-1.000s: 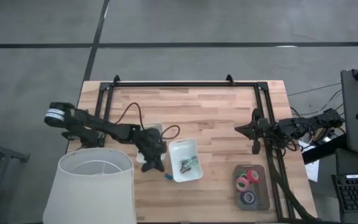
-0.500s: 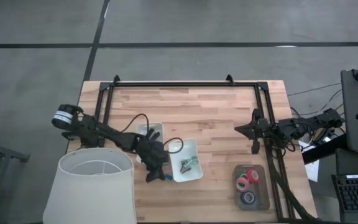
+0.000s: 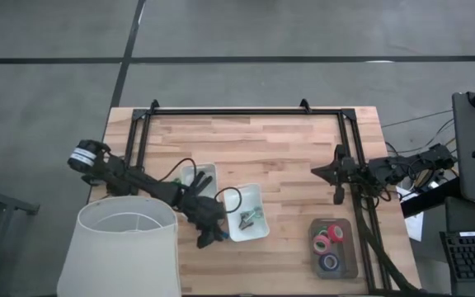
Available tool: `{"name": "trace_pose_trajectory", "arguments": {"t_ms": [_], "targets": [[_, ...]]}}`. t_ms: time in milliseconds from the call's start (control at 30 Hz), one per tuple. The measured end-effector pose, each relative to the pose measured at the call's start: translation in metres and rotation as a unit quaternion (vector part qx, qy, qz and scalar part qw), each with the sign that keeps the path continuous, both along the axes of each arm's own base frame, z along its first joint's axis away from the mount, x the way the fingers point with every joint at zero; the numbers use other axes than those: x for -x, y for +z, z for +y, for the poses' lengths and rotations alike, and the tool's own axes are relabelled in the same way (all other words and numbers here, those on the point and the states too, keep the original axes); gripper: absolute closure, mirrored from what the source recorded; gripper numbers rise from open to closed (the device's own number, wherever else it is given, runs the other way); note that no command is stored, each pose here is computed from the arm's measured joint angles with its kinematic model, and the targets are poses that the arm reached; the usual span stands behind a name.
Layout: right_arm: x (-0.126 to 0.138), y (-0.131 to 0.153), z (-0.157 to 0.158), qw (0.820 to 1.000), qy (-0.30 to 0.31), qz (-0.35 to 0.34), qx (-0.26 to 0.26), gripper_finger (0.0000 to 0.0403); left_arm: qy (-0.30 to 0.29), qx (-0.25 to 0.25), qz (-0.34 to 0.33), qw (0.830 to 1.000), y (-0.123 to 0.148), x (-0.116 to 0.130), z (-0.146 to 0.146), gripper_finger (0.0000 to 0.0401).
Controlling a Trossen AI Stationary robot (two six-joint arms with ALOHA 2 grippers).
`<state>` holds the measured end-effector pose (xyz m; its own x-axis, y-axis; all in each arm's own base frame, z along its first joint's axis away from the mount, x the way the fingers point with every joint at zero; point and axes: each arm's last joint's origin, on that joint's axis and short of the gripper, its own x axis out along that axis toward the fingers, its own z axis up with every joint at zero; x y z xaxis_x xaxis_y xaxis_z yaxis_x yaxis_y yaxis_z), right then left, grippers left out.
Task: Pick and place Stapler, Stapler remover, tape
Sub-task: Put the blue stapler into the left white bin
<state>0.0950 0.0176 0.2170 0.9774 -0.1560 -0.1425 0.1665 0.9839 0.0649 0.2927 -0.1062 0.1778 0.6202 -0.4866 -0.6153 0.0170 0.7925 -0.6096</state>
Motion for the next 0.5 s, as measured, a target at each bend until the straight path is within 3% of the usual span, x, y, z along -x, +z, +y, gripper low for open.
{"name": "trace_pose_trajectory", "arguments": {"t_ms": [200, 400, 500], "targets": [[0.0, -0.002, 0.0, 1.0, -0.001, 0.009, -0.006, 0.0394, 0.004, -0.009, -0.022, 1.0, 0.009, -0.003, -0.003, 0.0234], [0.0, -0.003, 0.0, 1.0, -0.001, 0.009, -0.011, 0.0394, -0.004, -0.085, -0.031, 0.996, 0.035, -0.005, -0.002, 0.0235], [-0.001, -0.004, 0.0, 1.0, -0.002, 0.012, -0.012, 0.0394, -0.018, -0.093, -0.055, 0.994, 0.045, -0.005, -0.01, 0.0236]]}}
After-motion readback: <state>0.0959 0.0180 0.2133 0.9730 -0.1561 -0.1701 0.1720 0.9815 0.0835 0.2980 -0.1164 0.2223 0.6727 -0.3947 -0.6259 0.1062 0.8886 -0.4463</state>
